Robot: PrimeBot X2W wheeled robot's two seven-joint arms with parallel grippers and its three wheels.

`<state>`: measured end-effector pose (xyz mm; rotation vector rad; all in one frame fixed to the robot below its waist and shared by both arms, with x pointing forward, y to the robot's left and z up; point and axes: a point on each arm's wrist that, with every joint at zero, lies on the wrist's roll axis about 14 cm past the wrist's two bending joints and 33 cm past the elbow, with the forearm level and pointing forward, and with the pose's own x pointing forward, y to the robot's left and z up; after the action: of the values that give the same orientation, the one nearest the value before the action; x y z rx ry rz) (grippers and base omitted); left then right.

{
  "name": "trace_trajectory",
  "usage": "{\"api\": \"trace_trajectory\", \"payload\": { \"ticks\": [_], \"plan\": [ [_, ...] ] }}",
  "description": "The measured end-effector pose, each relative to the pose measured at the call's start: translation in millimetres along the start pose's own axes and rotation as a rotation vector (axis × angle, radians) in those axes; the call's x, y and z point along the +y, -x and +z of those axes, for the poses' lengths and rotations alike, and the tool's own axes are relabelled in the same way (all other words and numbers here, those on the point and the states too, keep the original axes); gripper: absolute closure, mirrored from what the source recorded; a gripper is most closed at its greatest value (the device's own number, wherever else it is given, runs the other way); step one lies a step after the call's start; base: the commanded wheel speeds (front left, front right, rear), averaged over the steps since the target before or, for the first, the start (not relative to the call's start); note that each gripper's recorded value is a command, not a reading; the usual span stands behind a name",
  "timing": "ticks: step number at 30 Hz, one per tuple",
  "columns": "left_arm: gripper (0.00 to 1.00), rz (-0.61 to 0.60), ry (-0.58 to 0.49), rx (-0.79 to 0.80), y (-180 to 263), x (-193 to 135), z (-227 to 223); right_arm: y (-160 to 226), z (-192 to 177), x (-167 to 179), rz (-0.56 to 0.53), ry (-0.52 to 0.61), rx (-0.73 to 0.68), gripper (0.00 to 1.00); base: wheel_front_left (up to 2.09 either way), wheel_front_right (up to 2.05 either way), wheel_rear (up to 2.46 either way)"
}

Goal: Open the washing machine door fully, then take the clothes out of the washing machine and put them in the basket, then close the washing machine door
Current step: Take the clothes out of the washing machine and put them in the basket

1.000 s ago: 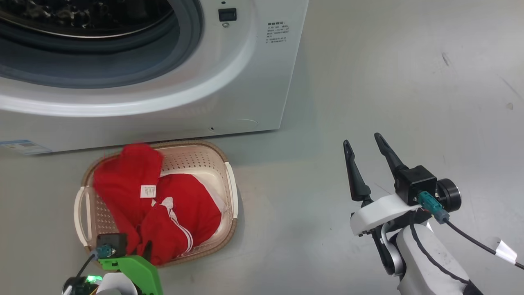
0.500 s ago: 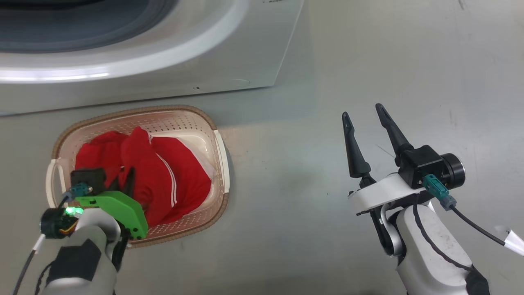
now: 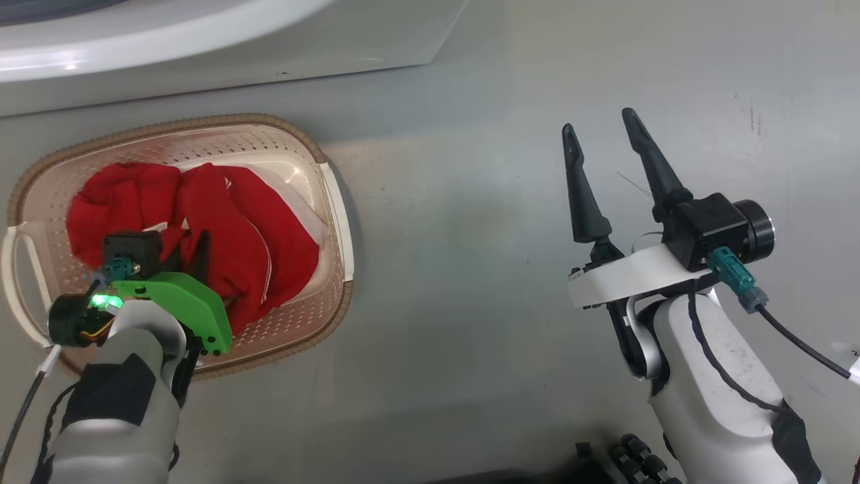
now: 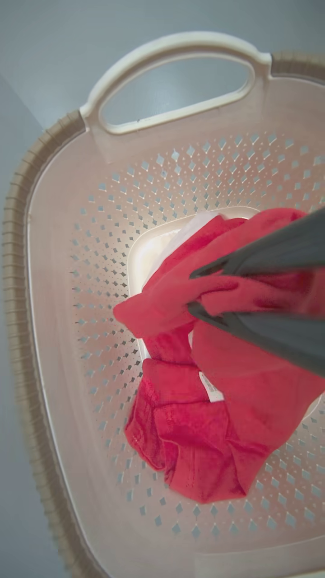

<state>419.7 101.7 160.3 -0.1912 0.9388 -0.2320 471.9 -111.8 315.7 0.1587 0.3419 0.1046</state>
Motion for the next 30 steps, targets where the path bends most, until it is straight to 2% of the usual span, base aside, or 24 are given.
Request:
{"api": "trace_trajectory", "payload": {
  "ticks": [1, 10, 22, 30],
  "plan": [
    [0.00, -0.005, 0.002, 0.011, -1.5, -1.9, -4.5, -1.0, -1.8, -3.4, -0.011, 0.003, 0.004, 0.00, 0.00, 0.00, 0.00],
    [0.00, 0.003, 0.015, -0.015, 2.6, -1.6, 1.5, -1.5, 2.8, -4.9, -0.017, 0.006, -0.006, 0.00, 0.00, 0.00, 0.00],
    [0.00, 0.021, 0.063, -0.083, 34.4, -4.8, 16.4, 5.1, 34.9, 4.6, 0.000, 0.005, -0.071, 0.00, 0.00, 0.00, 0.00],
    [0.00, -0.014, 0.071, -0.305, 60.2, -18.1, 85.0, 17.8, 62.9, 8.0, -0.001, -0.001, -0.129, 0.00, 0.00, 0.00, 0.00]
  ]
}}
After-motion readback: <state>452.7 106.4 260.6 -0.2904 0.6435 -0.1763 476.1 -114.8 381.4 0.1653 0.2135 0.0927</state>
